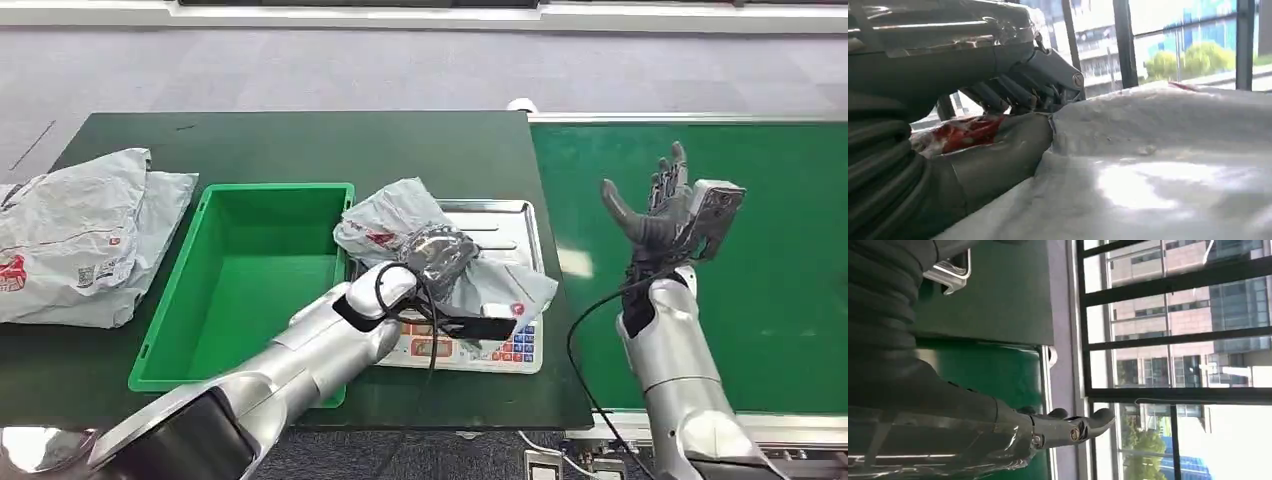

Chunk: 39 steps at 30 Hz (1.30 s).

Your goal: Moved the parcel from conveyor to table for the left to box.

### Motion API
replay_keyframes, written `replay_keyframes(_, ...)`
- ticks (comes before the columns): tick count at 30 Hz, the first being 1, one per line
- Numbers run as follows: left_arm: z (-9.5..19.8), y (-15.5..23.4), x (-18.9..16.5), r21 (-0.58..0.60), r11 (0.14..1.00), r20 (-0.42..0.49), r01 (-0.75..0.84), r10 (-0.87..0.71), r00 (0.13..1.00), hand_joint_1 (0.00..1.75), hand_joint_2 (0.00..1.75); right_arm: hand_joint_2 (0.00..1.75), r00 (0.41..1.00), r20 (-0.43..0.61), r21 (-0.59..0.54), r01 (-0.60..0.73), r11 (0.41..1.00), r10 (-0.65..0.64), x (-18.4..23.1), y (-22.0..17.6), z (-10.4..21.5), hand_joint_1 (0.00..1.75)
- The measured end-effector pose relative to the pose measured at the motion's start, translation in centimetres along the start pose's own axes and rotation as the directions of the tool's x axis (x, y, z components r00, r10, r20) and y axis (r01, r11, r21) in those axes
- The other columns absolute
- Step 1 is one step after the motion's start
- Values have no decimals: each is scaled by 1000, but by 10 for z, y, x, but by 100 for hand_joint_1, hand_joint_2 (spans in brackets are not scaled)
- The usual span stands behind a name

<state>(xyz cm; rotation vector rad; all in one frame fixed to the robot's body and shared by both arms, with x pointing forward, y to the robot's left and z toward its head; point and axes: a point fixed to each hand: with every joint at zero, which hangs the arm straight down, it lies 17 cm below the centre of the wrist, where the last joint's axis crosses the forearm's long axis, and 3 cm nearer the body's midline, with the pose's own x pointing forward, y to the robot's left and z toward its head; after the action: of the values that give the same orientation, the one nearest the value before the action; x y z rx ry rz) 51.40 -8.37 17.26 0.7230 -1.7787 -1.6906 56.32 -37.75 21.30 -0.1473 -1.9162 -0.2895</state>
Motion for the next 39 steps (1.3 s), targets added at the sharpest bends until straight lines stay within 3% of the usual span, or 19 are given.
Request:
replay_keyframes(8, -19, 103, -2, 275, 961, 2, 10, -11, 1000, 175, 175, 175, 1000, -27, -2, 15, 1000, -15, -9, -6, 13, 0)
replay_keyframes(16, -20, 130, -2, 341, 940, 4, 16, -18, 1000, 175, 175, 175, 999, -27, -2, 18, 1000, -18, -9, -6, 13, 0)
replay_keyframes(21, -16, 164, -13, 444, 875, -87, 191, -170, 982, 175, 175, 175, 1000, -22, -18, 19, 1000, -19, -7, -8, 10, 0)
replay_keyframes(27, -10, 172, -61, 359, 800, -321, 481, -378, 868, 175, 175, 175, 1000, -5, -40, 16, 999, -17, 1, -9, 2, 0)
replay_keyframes(39, -2, 152, -96, 279, 819, -372, 501, -389, 843, 175, 175, 175, 1000, -6, -41, 17, 999, -17, 1, -10, 2, 0)
